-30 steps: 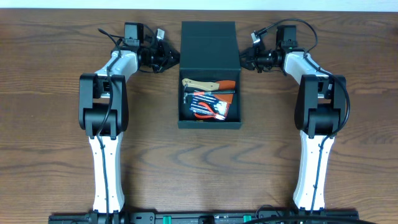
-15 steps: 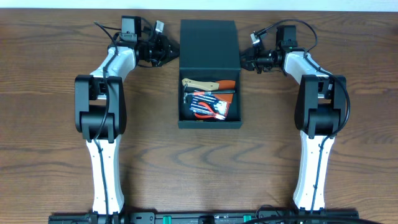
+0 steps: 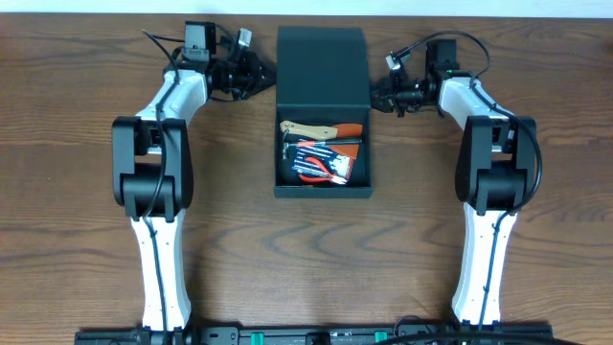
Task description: Pack container
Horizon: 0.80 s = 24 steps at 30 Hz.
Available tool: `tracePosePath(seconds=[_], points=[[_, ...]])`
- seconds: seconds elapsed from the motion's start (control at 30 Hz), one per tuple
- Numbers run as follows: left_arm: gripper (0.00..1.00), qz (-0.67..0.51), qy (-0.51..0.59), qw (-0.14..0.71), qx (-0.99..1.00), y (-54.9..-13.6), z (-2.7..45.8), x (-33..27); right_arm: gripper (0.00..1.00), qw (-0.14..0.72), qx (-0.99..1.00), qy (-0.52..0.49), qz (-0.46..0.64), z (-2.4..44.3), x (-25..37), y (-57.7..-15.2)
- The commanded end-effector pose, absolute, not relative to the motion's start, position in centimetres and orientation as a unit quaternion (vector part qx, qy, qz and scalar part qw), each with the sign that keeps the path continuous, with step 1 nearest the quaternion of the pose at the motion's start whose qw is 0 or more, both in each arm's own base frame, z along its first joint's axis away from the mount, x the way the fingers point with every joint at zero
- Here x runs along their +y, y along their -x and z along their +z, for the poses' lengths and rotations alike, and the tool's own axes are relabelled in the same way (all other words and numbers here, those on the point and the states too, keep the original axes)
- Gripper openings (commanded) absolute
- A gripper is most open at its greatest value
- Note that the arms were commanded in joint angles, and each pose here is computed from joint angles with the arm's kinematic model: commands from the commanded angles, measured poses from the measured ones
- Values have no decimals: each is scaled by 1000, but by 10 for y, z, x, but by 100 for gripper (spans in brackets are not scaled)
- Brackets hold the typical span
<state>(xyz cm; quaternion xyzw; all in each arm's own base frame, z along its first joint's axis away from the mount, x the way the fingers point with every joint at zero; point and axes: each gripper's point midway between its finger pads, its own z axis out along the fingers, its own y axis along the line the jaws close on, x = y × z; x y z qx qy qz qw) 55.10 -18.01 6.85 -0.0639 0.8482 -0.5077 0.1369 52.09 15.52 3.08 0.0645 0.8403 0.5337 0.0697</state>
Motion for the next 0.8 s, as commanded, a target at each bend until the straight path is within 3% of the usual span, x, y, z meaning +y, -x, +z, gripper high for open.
tracePosePath(seconds=[0.0, 0.5, 0.77], points=[[5, -525, 16, 181, 832, -552, 125, -183, 1, 98, 838, -32, 536, 58, 160, -523], [6, -526, -5, 199, 827, -550, 148, -189, 1, 123, 846, -6, 519, 84, 158, -520], [6, -473, -3, 188, 861, -541, 121, -179, 1, 115, 865, -22, 488, 71, 151, -517]])
